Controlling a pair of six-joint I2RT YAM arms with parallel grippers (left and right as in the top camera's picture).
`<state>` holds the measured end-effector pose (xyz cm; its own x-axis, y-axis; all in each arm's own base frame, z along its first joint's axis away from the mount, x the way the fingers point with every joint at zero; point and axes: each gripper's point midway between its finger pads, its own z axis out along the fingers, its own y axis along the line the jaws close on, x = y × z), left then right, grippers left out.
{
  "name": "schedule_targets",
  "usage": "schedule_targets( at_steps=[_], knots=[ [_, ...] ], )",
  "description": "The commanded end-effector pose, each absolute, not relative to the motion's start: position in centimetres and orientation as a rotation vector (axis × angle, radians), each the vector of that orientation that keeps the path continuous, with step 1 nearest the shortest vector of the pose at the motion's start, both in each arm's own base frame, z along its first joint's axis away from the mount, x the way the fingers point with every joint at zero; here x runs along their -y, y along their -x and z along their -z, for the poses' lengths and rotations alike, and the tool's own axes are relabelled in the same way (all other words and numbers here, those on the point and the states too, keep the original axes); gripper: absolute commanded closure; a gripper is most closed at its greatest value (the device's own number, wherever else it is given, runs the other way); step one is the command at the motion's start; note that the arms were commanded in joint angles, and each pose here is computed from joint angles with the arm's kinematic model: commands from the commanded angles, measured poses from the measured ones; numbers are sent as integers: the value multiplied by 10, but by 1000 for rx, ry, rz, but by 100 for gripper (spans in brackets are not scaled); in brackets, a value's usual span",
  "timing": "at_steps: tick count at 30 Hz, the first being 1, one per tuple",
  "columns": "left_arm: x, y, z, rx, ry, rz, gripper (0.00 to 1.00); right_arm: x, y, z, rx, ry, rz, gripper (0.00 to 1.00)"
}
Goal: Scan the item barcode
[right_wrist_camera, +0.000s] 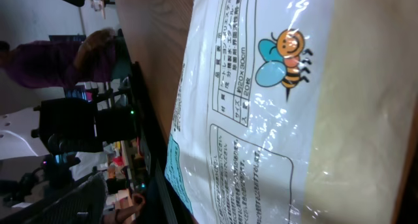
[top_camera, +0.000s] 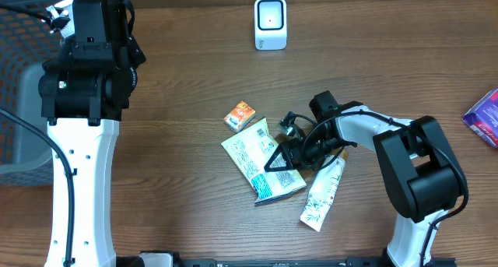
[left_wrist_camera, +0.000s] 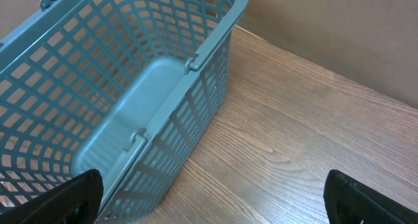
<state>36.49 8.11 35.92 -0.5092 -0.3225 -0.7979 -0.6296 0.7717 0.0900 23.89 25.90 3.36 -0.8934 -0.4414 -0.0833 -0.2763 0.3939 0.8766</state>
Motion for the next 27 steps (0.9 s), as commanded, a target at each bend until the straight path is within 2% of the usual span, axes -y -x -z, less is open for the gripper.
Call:
schedule_targets(
  at_steps=[1,9,13,21,24,27],
  knots=[
    [-84,-365,-362,-2121,724,-484,0,-254,-242,-16,2586,-689,1336,0],
    [-85,-365,-362,-2121,724,-484,0,-266,-235,2,2539,-622,1344,0],
    [-85,-365,-362,-2121,724,-485,0,-268,-235,2,2509,-601,1390,14],
    [-84,-365,-362,-2121,724,-484,0,-266,-236,18,2545,-655,1336,29],
    [-84,-365,-362,-2121,724,-484,0,-267,-239,28,2552,-656,1339,43],
    [-84,-365,-362,-2121,724,-484,0,-267,-238,38,2548,-625,1329,44]
  ],
)
